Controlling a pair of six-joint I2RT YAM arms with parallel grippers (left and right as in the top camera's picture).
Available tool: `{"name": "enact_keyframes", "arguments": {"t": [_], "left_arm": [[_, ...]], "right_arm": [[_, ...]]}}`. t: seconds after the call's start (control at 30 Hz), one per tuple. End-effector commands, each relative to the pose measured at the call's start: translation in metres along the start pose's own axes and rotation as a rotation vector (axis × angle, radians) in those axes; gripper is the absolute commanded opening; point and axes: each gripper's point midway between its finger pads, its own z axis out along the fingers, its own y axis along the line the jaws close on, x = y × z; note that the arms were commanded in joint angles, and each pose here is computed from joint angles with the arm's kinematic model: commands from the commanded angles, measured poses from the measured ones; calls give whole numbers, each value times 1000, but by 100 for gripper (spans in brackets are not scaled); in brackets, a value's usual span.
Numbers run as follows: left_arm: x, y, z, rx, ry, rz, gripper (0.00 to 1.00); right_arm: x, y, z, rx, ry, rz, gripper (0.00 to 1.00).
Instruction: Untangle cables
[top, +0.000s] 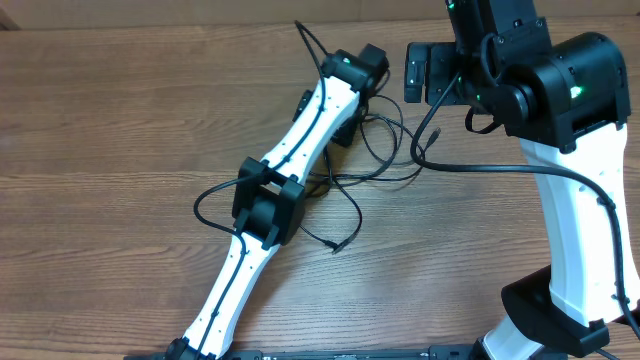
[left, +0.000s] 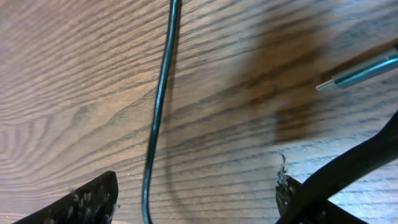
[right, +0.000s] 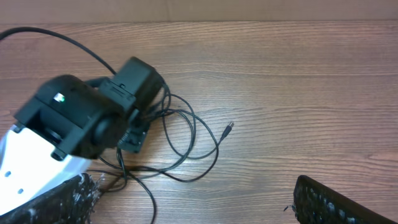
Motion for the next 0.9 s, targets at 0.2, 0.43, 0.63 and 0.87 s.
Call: {"name": "enact_keyframes", "arguments": {"t": [0.2, 0.43, 0.63, 0.87], "left_arm": [[10, -82, -13, 557, 117, -55, 78], [-19, -81, -25, 644, 21, -108, 81], [-49, -65, -35, 670, -87, -177, 80], [-95, -73, -53, 722, -273, -229, 80]], "right_arm": [[-2, -5, -7, 5, -22, 11, 100], [-3, -6, -7, 11, -24, 11, 100], [-1, -5, -5, 14, -16, 9, 100], [9, -5, 8, 33, 37, -7, 100]]}}
